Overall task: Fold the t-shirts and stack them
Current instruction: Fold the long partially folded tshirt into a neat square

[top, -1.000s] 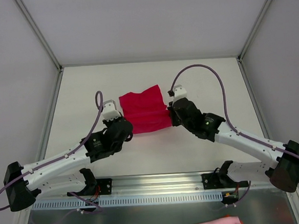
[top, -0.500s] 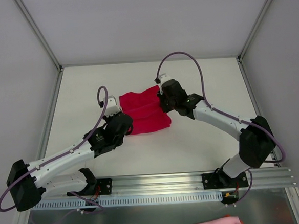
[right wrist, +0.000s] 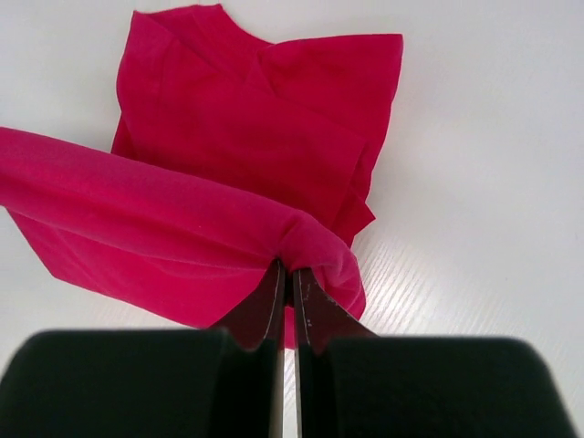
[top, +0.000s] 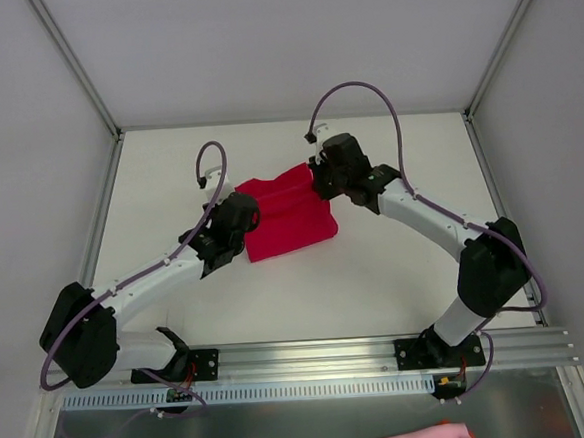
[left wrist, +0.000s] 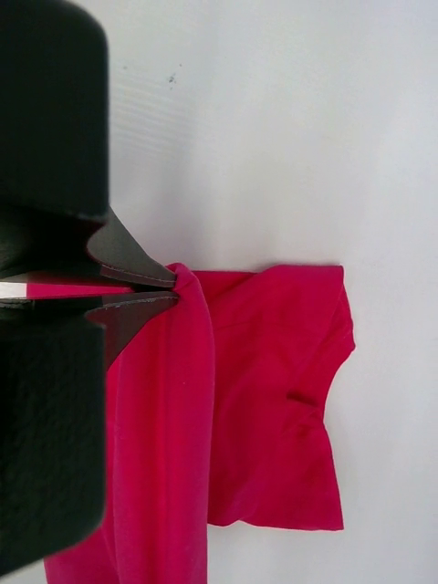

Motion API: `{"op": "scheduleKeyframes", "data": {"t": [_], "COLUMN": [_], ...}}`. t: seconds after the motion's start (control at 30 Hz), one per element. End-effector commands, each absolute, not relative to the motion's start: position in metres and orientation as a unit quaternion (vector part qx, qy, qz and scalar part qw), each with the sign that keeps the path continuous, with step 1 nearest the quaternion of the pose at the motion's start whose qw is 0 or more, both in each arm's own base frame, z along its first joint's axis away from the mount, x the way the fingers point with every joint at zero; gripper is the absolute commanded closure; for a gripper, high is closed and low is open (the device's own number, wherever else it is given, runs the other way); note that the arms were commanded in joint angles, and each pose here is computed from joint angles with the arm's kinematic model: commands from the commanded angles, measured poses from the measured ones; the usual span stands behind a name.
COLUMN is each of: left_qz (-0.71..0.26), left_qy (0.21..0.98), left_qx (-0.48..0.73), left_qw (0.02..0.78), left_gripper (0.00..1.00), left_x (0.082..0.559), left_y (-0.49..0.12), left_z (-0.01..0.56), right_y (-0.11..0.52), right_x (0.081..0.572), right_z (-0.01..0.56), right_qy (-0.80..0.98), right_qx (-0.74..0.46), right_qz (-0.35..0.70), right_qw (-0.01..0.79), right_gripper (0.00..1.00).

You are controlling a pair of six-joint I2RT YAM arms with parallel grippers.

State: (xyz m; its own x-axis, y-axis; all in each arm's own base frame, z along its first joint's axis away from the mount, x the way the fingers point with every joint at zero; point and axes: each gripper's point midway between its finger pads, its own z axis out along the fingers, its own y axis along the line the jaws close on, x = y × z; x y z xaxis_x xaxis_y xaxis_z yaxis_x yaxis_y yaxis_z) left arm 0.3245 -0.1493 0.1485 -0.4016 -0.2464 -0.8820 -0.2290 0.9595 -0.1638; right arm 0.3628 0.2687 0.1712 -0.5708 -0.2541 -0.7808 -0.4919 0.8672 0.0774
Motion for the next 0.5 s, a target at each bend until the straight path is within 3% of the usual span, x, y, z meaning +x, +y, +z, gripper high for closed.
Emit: {"op": "scheduleKeyframes", "data": {"t": [0.0,0.47], "left_qz": [-0.016,0.015], "left_qy": [0.826,0.828], "left_qx": [-0.142,-0.142], "left_qw": [0.545,0.543], "left_gripper": [1.00,1.00], "left_x": [0.348,0.392], "left_y": [-0.152,-0.142], "left_z": [0.168,0.176], "right_y": [0.266,0.293], "right_x": [0.386,0.441], "right_z": [0.190,0.200], "right_qy": [0.864,0.855], "right_qx": [-0.216,-0.245], "right_qz": [0.147,0.176], "right_qw": [0.431,0.422], "right_gripper": [0.99,0.99]}}
